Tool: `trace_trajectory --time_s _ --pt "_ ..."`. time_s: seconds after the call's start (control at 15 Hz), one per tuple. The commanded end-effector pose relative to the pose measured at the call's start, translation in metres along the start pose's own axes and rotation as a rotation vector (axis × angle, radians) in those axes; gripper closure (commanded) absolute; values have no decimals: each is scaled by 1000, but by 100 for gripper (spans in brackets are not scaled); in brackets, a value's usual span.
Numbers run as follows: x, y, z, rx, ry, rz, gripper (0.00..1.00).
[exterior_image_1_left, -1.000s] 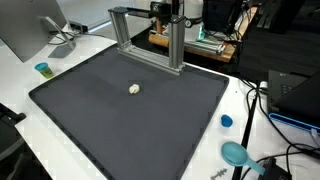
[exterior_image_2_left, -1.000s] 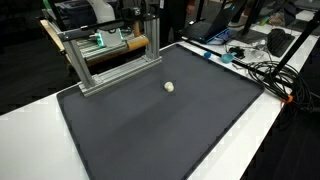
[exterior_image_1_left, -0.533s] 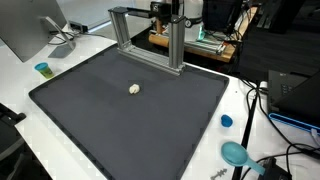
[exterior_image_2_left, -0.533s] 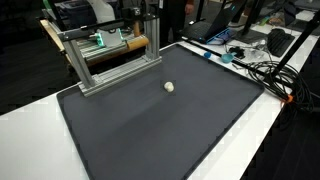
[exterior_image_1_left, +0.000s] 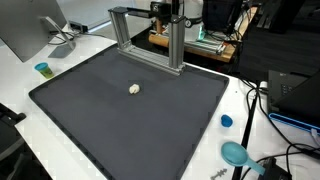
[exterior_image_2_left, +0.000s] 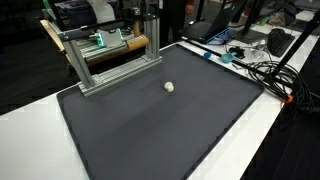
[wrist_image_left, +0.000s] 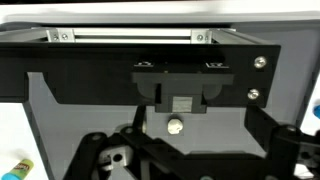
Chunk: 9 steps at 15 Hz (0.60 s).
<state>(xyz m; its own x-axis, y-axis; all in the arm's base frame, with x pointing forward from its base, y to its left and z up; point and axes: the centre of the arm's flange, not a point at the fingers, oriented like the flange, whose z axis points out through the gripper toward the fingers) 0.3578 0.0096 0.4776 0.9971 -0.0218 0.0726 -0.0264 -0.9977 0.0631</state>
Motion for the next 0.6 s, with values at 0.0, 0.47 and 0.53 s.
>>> trace_trajectory --time_s 0.0,0.47,0.53 --pt "-1 0 0 0 3 0 0" --pt "-16 2 13 0 25 20 0" --pt "-20 4 12 12 45 30 0"
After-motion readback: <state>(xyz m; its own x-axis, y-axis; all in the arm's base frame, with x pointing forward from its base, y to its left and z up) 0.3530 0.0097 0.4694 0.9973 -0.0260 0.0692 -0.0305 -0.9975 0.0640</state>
